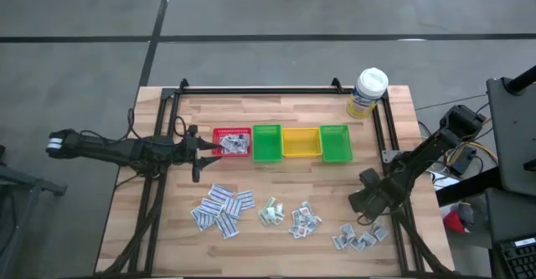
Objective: Pick & Place First Aid Supplies
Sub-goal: Put the alcohol pad into the red basket
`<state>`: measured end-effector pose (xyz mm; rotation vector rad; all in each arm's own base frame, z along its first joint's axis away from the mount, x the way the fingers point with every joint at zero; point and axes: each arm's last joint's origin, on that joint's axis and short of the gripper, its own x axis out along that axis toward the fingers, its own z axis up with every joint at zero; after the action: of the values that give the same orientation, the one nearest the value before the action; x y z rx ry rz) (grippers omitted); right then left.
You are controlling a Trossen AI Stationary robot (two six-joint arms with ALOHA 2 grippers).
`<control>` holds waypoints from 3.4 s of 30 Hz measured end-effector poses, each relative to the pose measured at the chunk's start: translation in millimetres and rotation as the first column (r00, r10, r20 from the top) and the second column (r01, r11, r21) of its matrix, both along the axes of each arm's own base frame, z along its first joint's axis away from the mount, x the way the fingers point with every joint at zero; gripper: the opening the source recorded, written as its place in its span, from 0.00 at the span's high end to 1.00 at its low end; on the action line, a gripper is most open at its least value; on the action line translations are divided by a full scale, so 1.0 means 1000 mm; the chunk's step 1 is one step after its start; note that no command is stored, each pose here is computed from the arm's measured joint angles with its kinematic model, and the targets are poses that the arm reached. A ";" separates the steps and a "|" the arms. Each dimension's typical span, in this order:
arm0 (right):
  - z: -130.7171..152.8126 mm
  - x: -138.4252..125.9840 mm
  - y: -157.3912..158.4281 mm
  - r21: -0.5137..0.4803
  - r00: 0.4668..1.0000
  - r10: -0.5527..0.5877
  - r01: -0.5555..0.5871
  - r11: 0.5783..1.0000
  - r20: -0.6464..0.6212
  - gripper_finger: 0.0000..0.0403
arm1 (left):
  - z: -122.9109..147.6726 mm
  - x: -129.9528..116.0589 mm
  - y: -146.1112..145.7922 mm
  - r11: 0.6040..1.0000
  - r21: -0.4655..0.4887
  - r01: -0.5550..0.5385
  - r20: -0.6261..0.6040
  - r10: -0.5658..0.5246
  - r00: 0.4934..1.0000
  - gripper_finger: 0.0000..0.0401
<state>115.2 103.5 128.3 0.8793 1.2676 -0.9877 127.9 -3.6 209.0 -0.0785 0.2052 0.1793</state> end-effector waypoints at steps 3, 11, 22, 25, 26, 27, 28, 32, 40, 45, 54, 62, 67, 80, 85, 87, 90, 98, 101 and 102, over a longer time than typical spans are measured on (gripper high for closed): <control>0.000 0.000 -0.001 -0.012 1.000 0.002 -0.002 1.000 0.004 0.82 | 0.000 0.000 0.000 1.000 0.000 0.000 0.000 0.000 1.000 0.55; -0.001 0.001 -0.002 -0.060 1.000 0.017 -0.015 0.998 0.027 0.94 | 0.000 0.000 0.000 1.000 0.000 0.000 0.000 0.000 1.000 0.55; -0.001 0.000 -0.004 -0.094 0.998 0.056 -0.054 0.994 0.028 0.98 | 0.000 0.000 0.000 1.000 0.000 0.000 0.000 0.000 1.000 0.55; 0.000 0.001 -0.004 -0.124 0.996 0.083 -0.077 0.989 0.045 0.98 | 0.000 0.000 0.000 1.000 0.000 0.000 0.000 0.000 1.000 0.55; 0.001 0.002 -0.004 -0.135 0.994 0.093 -0.085 0.987 0.055 0.98 | 0.000 0.000 0.000 1.000 0.000 0.000 0.000 0.000 1.000 0.55; 0.002 0.003 -0.004 -0.148 0.993 0.103 -0.092 0.985 0.065 0.98 | 0.000 0.000 0.000 1.000 0.000 0.000 0.000 0.000 1.000 0.55; 0.003 0.004 -0.004 -0.164 0.991 0.114 -0.101 0.981 0.075 0.98 | 0.000 0.000 0.000 1.000 0.000 0.001 0.000 -0.001 1.000 0.55; 0.010 0.011 0.000 -0.204 0.977 0.163 -0.133 0.970 0.138 0.98 | 0.000 0.000 0.000 1.000 0.000 0.001 0.000 -0.001 1.000 0.55; 0.025 0.029 0.008 -0.353 0.893 0.306 -0.184 0.917 0.331 0.98 | 0.000 0.001 0.000 0.999 -0.042 -0.008 0.006 0.008 1.000 0.55; 0.033 0.044 0.014 -0.521 0.776 0.429 -0.154 0.840 0.462 0.98 | 0.000 0.010 -0.002 0.996 -0.087 0.007 0.025 -0.004 1.000 0.55; 0.053 0.077 0.010 -0.775 0.661 0.624 -0.099 0.624 0.418 0.98 | 0.004 0.040 -0.007 0.988 -0.114 0.108 0.163 -0.089 0.983 0.55; 0.067 0.100 -0.006 -0.871 0.660 0.689 -0.104 0.480 0.301 0.98 | -0.002 0.064 -0.009 0.981 -0.141 0.132 0.244 -0.095 0.965 0.55; 0.072 0.107 -0.013 -0.897 0.669 0.699 -0.109 0.429 0.253 0.98 | -0.008 0.075 -0.011 0.977 -0.159 0.140 0.285 -0.091 0.954 0.55; 0.073 0.143 -0.008 -0.969 0.695 0.714 -0.104 0.222 0.089 0.98 | 0.009 0.132 -0.016 0.977 -0.160 0.139 0.283 -0.090 0.955 0.55; 0.069 0.167 0.001 -0.979 0.759 0.651 -0.140 0.148 -0.010 0.98 | 0.010 0.151 -0.018 0.978 -0.156 0.140 0.273 -0.093 0.958 0.55; 0.066 0.177 0.005 -0.978 0.757 0.651 -0.169 0.124 -0.048 0.98 | 0.008 0.157 -0.019 0.979 -0.145 0.143 0.256 -0.102 0.961 0.55; 0.064 0.190 0.010 -0.975 0.756 0.649 -0.199 0.099 -0.089 0.98 | 0.005 0.165 -0.021 0.981 -0.122 0.150 0.237 -0.118 0.964 0.55; 0.071 0.213 0.020 -0.972 0.762 0.632 -0.227 0.055 -0.142 0.98 | -0.007 0.172 -0.027 0.984 -0.065 0.167 0.188 -0.152 0.970 0.55; 0.073 0.219 0.022 -0.970 0.758 0.631 -0.240 0.039 -0.162 0.98 | -0.007 0.172 -0.027 0.984 -0.064 0.167 0.187 -0.152 0.970 0.55; 0.073 0.220 0.023 -0.968 0.757 0.631 -0.248 0.032 -0.173 0.98 | -0.006 0.172 -0.027 0.984 -0.063 0.167 0.193 -0.152 0.969 0.55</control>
<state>335.5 126.5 201.6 -0.4523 0.3017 -0.8157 300.0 -30.9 202.9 -0.1561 0.0295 0.0025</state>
